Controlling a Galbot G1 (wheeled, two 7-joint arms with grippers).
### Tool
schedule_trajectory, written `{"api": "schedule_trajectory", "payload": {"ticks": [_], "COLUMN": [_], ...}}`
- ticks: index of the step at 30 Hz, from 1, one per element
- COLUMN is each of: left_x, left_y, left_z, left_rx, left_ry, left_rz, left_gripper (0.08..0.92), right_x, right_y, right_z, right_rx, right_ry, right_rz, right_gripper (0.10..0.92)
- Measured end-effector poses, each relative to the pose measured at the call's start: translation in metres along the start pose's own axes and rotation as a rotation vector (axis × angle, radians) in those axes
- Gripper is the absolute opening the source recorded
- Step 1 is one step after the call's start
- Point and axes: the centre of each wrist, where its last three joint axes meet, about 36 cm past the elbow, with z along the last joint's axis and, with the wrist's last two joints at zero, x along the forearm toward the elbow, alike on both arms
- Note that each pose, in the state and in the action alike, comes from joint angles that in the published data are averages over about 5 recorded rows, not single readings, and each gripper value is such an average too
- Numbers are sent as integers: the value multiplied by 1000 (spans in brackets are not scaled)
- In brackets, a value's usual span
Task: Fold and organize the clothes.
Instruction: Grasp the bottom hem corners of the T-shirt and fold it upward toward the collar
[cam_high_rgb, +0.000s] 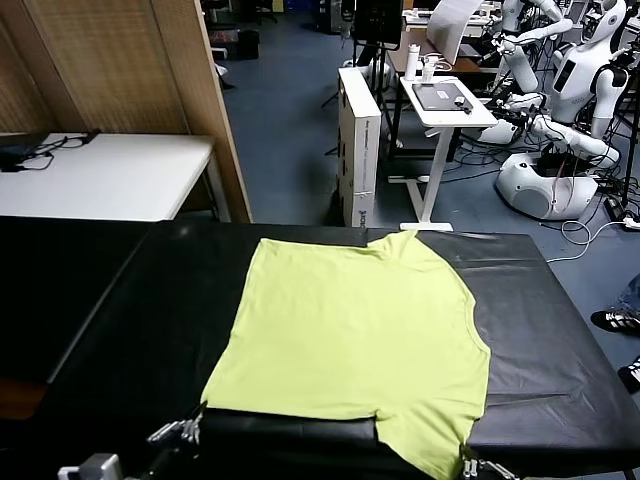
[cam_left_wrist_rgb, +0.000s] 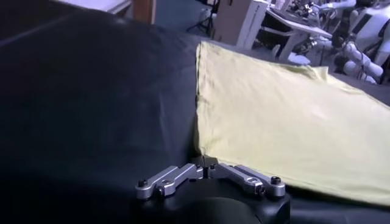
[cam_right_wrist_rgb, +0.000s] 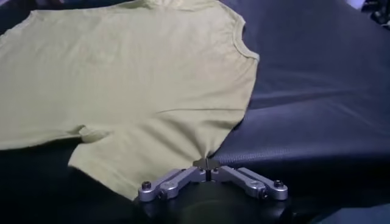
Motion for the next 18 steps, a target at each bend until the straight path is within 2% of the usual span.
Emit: {"api": "schedule_trajectory", "payload": {"ticks": [5,11,18], "left_x": [-9,-29,-56], "left_y": [-2,-1,3], "left_z": [-2,-13,-22], "left_rx": [29,55,66], "left_ry": [-20,-75,-117], "left_rz": [6,17,18], "left_gripper": [145,145,145], "right_x": [-15,-40,-80], "right_y": [-5,-11,-21], "right_z": [-15,-31,-42], "right_rx": [-2,15,33], "right_ry": [-79,-164,-203], "right_rz": [-26,-55,-81], "right_gripper": [140,140,140]}}
